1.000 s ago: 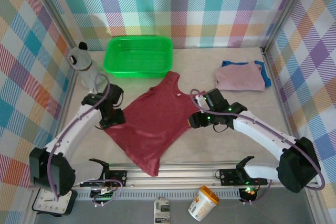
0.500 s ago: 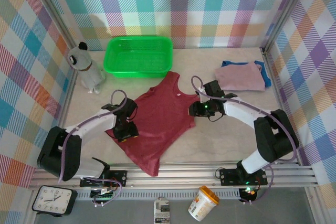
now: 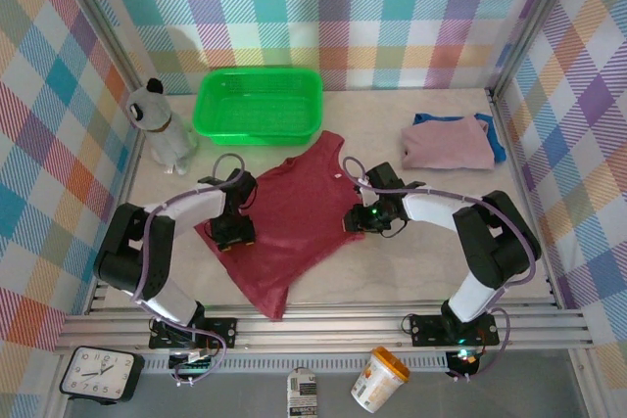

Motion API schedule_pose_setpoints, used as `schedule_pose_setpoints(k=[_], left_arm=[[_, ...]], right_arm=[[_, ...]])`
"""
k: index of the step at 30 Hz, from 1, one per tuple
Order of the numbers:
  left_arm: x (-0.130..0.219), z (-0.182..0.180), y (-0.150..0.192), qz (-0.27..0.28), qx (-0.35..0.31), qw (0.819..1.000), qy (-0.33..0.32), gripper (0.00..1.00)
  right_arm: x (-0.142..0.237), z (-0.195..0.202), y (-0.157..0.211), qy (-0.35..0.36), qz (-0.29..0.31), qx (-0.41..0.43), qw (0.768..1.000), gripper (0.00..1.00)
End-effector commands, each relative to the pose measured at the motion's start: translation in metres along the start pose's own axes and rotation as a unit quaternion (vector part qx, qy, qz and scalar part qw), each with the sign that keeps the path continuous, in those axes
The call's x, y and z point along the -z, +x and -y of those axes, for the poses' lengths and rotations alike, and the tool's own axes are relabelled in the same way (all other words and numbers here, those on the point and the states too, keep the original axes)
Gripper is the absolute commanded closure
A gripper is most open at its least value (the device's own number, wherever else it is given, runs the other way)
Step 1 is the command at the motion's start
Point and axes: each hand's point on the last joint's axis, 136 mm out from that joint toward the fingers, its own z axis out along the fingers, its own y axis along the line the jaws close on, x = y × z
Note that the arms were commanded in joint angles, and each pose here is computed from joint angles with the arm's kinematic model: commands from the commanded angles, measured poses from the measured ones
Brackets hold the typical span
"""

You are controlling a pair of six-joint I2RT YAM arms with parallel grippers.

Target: Fold and stack the tank tops

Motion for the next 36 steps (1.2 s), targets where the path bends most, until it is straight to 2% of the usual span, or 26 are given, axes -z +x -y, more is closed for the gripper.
schedule_pose_setpoints(k=[1, 7, 11, 18, 23, 26, 32, 36], left_arm=[[0.001, -0.009, -0.020, 0.011, -0.034, 0.999, -0.035, 0.53], [0.026, 0.002, -0.041, 0.029, -0.056, 0.997, -0.033, 0.52], [0.055, 0.011, -0.032, 0.043, -0.063, 0.997, -0.007, 0.51], [0.077, 0.030, 0.038, 0.036, -0.077, 0.996, 0.019, 0.50], [0.071, 0.050, 0.095, 0.038, -0.097, 0.994, 0.040, 0.50], [0.060, 0.055, 0.123, 0.038, -0.118, 0.992, 0.022, 0.50], [0.035, 0.052, 0.156, 0.026, -0.147, 0.988, -0.025, 0.50], [0.021, 0.046, 0.169, 0.018, -0.156, 0.987, -0.044, 0.51]], right_arm=[[-0.007, 0.022, 0.018, 0.039, -0.028, -0.033, 0.998, 0.62], [0.008, 0.006, 0.010, 0.017, -0.010, -0.031, 0.999, 0.62], [0.027, 0.009, 0.007, 0.028, 0.016, -0.048, 0.998, 0.56], [0.077, 0.036, -0.009, 0.066, 0.088, -0.104, 0.988, 0.45], [0.095, 0.058, -0.014, 0.070, 0.110, -0.152, 0.980, 0.41], [0.100, 0.067, -0.023, 0.076, 0.120, -0.159, 0.977, 0.40], [0.095, 0.060, -0.039, 0.043, 0.109, -0.164, 0.979, 0.44], [0.078, 0.045, -0.029, 0.007, 0.067, -0.161, 0.985, 0.48]])
